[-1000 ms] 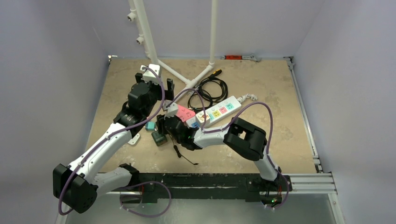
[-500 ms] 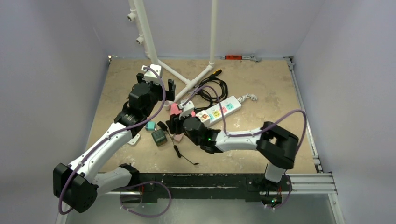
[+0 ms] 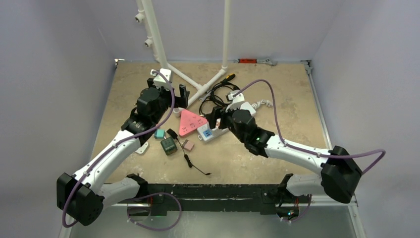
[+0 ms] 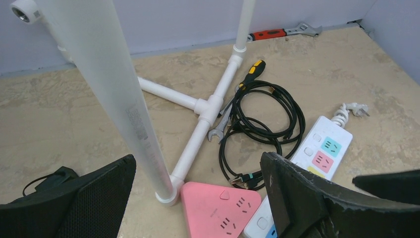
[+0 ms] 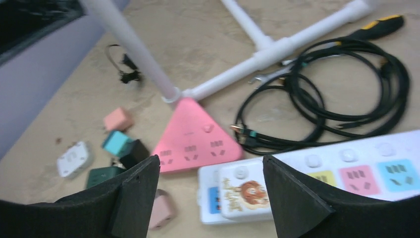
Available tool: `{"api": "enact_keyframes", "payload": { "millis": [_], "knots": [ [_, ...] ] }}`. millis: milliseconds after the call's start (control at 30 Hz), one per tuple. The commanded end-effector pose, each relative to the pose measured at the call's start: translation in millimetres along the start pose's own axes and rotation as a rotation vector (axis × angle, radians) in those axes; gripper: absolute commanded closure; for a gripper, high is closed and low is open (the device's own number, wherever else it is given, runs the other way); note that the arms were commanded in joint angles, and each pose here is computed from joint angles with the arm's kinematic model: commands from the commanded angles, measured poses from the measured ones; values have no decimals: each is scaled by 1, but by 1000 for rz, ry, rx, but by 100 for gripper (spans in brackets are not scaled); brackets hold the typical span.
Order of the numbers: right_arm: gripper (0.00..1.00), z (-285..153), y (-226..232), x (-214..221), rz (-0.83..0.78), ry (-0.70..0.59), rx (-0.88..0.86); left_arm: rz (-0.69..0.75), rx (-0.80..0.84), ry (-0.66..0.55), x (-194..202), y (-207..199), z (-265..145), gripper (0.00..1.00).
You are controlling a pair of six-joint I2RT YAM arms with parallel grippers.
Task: Pull the plug off the socket
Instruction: Place the plug at the center of the board, then remove the plug from the socket.
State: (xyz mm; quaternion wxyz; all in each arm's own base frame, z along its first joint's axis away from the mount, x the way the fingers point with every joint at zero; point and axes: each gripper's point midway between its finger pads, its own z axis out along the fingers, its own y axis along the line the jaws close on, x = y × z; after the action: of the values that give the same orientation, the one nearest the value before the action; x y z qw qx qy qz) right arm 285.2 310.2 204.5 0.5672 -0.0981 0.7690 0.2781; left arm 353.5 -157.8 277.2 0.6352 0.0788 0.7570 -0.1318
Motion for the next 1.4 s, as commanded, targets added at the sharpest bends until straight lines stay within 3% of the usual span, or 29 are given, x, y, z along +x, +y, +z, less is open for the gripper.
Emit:
{"api": "enact_keyframes", "payload": {
  "millis": [0, 200, 600, 933, 1367],
  "knots": [
    [18, -3, -28, 12, -112, 104, 51, -39, 47, -13, -7, -11, 3, 3],
    [7, 22, -31, 28, -117, 145, 0, -37, 53, 8, 0, -13, 8, 4],
    [3, 31, -42, 48, -177, 183, 42, -22, 38, 4, -1, -9, 8, 4],
    [7, 42, -57, 65, -230, 203, 219, -33, 66, 31, 8, -15, 13, 4],
    [21, 51, -53, 85, -240, 261, 188, -36, 72, 32, 8, -17, 13, 4]
  ]
}}
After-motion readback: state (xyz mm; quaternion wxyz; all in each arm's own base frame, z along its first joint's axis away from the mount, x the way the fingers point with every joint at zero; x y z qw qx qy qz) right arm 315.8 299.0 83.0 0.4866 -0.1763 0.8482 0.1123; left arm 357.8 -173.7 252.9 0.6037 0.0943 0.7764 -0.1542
